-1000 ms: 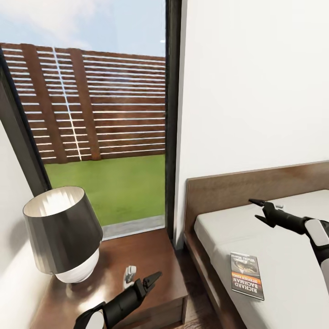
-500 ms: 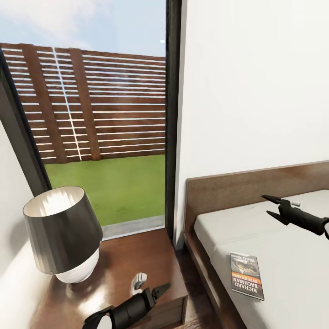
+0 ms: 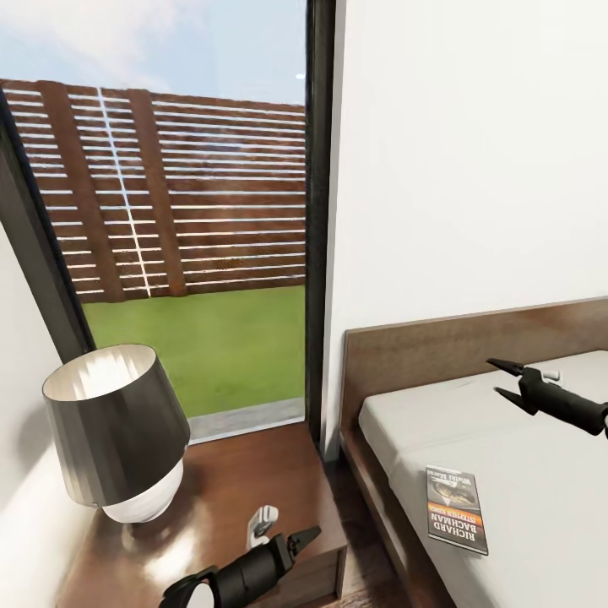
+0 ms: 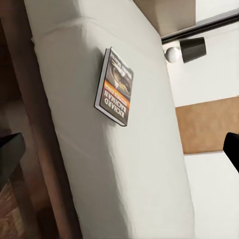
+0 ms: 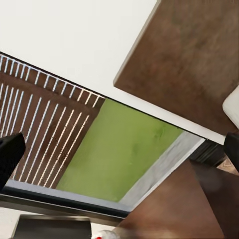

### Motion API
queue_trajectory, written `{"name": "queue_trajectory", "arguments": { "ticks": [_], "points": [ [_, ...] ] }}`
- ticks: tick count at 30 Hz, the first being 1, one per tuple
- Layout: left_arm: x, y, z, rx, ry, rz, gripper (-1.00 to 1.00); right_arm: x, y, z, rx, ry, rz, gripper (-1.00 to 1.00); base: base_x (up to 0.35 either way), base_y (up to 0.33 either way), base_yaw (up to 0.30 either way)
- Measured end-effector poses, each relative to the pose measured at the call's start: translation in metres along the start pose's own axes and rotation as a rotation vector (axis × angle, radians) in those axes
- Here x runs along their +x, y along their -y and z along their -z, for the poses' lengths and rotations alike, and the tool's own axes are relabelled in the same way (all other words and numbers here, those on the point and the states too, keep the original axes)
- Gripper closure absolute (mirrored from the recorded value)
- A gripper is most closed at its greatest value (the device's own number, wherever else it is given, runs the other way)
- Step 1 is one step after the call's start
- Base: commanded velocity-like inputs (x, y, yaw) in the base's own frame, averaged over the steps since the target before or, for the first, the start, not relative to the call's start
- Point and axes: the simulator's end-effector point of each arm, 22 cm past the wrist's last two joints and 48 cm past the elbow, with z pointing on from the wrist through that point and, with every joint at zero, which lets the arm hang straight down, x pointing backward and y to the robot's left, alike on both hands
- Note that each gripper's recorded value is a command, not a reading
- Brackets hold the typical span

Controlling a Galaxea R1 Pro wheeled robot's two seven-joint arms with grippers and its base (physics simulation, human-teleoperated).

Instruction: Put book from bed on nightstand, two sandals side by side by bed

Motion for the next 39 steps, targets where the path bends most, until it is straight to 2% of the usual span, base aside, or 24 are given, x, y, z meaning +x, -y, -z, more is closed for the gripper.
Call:
{"name": "queue_trajectory", "arguments": {
  "ticks": [9, 24, 33, 39],
  "points": [
    [0.000, 0.001, -0.001, -0.002, 0.001, 0.007, -1.00, -0.009, -0.009, 0.007, -0.057, 0.031, -0.015, -1.00, 0.000, 0.000, -0.042],
    [-0.002, 0.000, 0.000, -0.002, 0.005, 0.006, -1.00, -0.006, -0.006, 0.006, -0.053, 0.026, -0.019, -1.00, 0.000, 0.000, -0.199],
    [-0.005, 0.000, 0.001, 0.009, 0.019, 0.027, -1.00, 0.004, 0.011, 0.005, -0.035, 0.014, -0.068, -1.00, 0.000, 0.000, -0.033],
    [-0.005, 0.000, 0.001, 0.013, 0.023, 0.037, -1.00, 0.006, 0.014, 0.005, -0.032, 0.011, -0.078, -1.00, 0.000, 0.000, -0.003]
  ]
}}
